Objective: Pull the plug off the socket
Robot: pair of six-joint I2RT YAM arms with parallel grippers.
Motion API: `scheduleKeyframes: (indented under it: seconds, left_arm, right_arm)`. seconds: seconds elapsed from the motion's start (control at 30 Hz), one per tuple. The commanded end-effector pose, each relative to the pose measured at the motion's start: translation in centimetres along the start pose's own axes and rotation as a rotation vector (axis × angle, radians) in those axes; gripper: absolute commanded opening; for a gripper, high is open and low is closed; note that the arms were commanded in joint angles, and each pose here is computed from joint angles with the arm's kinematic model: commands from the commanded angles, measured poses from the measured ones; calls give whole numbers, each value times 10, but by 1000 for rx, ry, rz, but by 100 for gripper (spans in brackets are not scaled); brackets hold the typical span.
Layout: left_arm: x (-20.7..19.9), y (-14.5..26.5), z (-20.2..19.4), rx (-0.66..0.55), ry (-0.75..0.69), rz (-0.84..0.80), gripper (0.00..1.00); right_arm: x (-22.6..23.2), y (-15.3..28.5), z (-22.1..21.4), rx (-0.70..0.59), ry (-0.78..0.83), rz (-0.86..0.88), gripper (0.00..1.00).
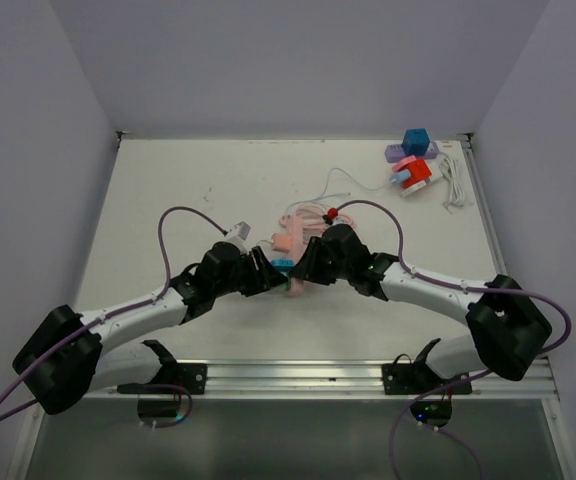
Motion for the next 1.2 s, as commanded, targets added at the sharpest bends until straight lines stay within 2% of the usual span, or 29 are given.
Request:
scheduleKeyframes:
  seconds: [0.0,0.03,0.07,0.13,0.17,0.2,0.4,0.53,0.77,0.83,1.17]
  left_arm:
    - [-24,-1,14,-54,-6,-79,49]
    - [-25,0,15,-59,-5,-83,45]
    - [-24,0,15,-65,-3,-82,35]
    - [-26,3,18,-79,-5,-87,22]
    - [-26,4,19,-85,-5,-86,9]
    - [-24,5,20,-94,-5,-80,1]
    - [-26,14,28,-146,-9,-82,0]
    - [-32,23,36,-180,-23,-90,0]
    - [-47,37,45,-198,-42,-99,0]
    - [-53,45,54,-237,-46,-98,0]
    - [-54,88,68,-301,-69,-15,0]
  right_arm:
    - [43,16,29,-106,-9,167,0]
    - [42,16,27,-104,-8,164,0]
    - [41,15,27,-104,-7,160,0]
    - [39,16,27,-111,-2,156,0]
    - [35,16,24,-107,1,148,0]
    - [34,16,24,-109,5,144,0]
    - [14,21,17,-123,35,91,0]
    - [-14,24,13,-143,60,-17,0]
    - [-63,23,-5,-101,68,-218,0]
    - [-70,23,-9,-91,67,-244,0]
    - [-63,45,17,-165,69,-237,0]
Point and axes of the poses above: each gripper's point midway between its finger pads, its own y axis back along the fingers, its own x axis along the line the jaws close on, z = x × y, the point moved 1 cm from there along y, back along the fingers, and after that the axes turned 4 degrees about y, right-handed, at the moved point
